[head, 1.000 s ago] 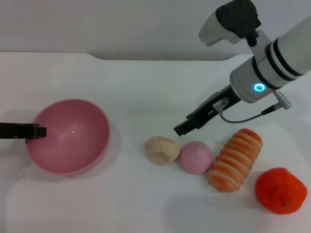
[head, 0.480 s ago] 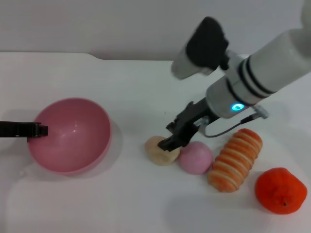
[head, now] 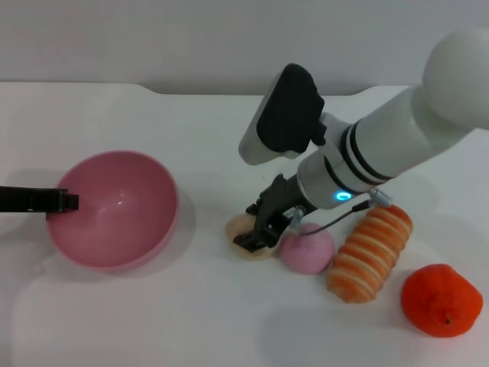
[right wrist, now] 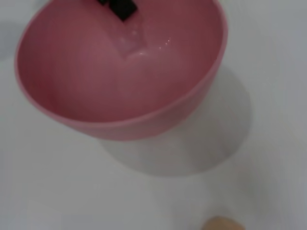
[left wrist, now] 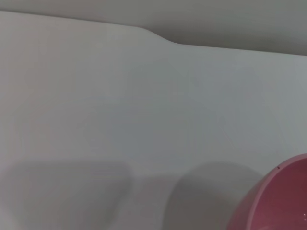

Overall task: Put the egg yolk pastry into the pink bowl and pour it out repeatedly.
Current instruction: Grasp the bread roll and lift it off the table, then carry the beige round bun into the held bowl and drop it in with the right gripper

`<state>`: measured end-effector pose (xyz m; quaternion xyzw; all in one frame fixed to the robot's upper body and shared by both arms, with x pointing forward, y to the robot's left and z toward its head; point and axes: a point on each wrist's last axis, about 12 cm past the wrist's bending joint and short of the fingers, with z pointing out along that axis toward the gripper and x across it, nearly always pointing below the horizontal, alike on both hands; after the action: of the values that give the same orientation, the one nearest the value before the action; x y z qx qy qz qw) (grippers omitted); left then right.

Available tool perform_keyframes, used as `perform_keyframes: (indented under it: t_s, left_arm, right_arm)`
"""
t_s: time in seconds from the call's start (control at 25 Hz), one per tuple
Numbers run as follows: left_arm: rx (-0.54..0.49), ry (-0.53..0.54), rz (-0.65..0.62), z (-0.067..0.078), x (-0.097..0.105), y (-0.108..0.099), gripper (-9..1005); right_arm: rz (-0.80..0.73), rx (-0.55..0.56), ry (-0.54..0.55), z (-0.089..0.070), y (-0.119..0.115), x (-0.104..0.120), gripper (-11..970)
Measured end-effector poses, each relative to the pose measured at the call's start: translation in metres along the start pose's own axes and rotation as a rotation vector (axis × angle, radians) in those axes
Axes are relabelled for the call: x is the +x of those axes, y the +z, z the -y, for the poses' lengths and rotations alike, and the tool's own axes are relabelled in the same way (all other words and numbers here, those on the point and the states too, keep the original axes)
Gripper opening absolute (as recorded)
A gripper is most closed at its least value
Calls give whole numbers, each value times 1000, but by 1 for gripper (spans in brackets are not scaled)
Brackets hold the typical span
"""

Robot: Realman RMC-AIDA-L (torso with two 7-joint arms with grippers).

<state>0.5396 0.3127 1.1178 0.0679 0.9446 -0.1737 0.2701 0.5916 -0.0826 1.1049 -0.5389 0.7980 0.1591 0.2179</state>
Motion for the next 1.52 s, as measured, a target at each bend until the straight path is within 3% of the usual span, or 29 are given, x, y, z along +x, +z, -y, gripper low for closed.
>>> perform_keyframes:
  t_s: [0.52, 0.84, 1.04, 1.16, 1.28, 1.36, 1.52]
  left_arm:
    - [5, 12, 5, 3, -5, 1, 0]
    - [17, 22, -1, 6, -11, 5, 0]
    - [22, 26, -37, 9, -14, 15, 0]
    - [28, 32, -47, 11, -17, 19, 1]
    - [56, 76, -62, 27, -26, 28, 1]
    - [73, 98, -66, 36, -31, 32, 1]
    - [97, 145, -91, 57, -39, 37, 1]
  right_arm:
    - [49, 35, 78, 8, 4, 14, 477]
    - [179, 73, 110, 25, -23, 8, 332]
    - [301, 111, 33, 31, -56, -14, 288]
    - [390, 92, -96, 19, -79, -39, 265]
    - [434, 43, -219, 1, -88, -59, 266]
    - [388, -22, -316, -19, -79, -70, 266]
    - [303, -46, -374, -30, -61, -68, 260]
